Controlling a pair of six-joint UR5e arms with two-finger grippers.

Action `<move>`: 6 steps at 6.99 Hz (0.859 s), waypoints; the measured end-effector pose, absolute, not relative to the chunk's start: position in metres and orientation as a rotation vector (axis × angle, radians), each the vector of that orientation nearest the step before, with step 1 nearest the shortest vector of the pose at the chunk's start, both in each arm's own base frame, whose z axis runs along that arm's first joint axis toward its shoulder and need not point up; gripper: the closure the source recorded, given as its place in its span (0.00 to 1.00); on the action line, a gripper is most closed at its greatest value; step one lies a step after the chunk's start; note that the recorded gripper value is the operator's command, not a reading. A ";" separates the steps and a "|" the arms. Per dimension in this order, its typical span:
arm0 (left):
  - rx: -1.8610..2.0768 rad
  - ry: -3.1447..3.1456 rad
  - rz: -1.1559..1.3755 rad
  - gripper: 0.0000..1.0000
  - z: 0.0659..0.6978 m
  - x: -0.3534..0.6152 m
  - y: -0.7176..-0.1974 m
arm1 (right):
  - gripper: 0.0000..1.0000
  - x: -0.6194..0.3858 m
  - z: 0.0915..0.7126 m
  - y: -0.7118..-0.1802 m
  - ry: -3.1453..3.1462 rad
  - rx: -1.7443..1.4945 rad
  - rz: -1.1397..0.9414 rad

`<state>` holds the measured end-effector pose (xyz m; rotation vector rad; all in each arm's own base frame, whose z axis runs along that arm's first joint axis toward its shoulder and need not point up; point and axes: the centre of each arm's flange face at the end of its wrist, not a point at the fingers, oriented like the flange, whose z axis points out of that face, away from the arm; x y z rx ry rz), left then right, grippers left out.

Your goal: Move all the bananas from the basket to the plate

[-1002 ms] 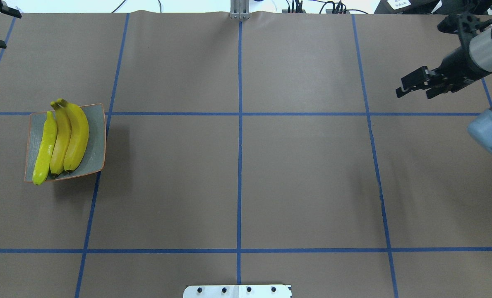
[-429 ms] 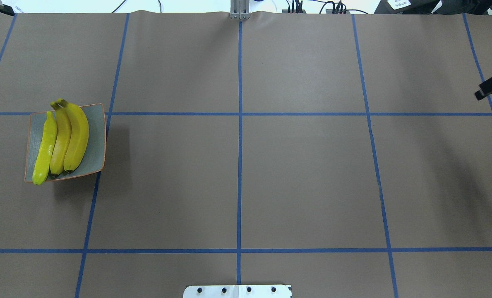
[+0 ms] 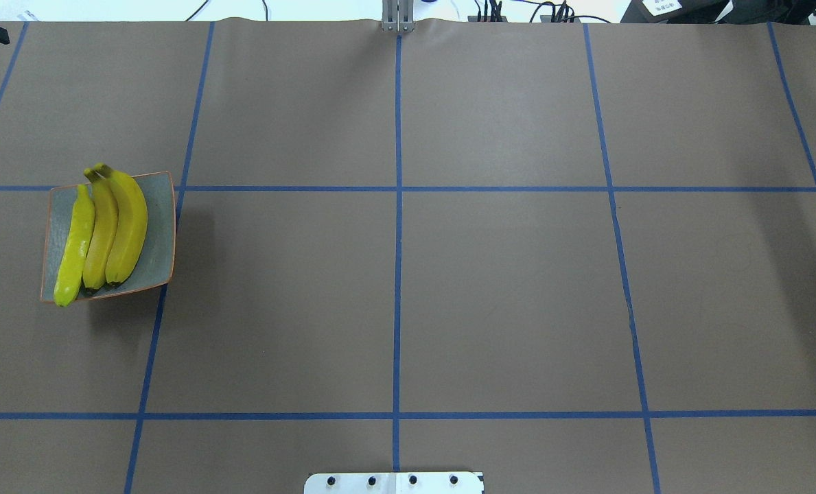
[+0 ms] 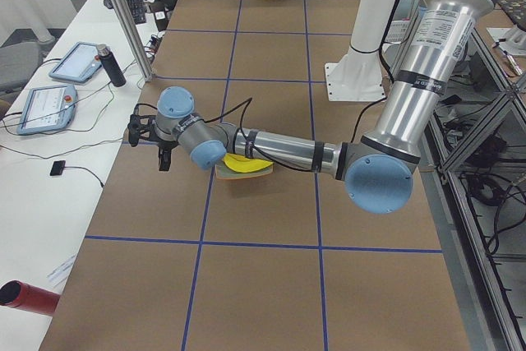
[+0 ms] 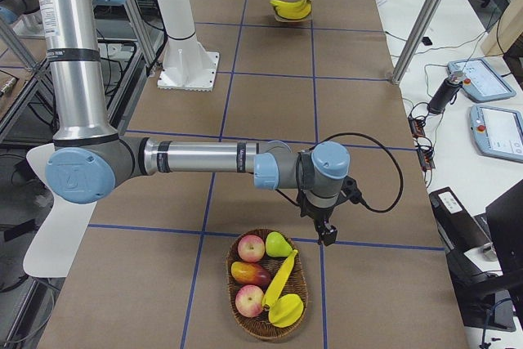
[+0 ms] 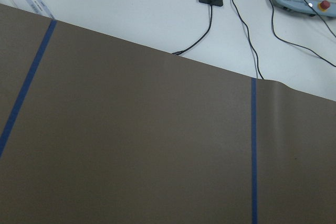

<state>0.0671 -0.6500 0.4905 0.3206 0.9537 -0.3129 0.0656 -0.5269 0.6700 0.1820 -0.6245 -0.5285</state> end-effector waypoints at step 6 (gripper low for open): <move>0.342 0.884 -0.266 0.00 0.490 0.069 -0.636 | 0.01 0.098 0.796 -0.466 -0.532 0.082 -0.714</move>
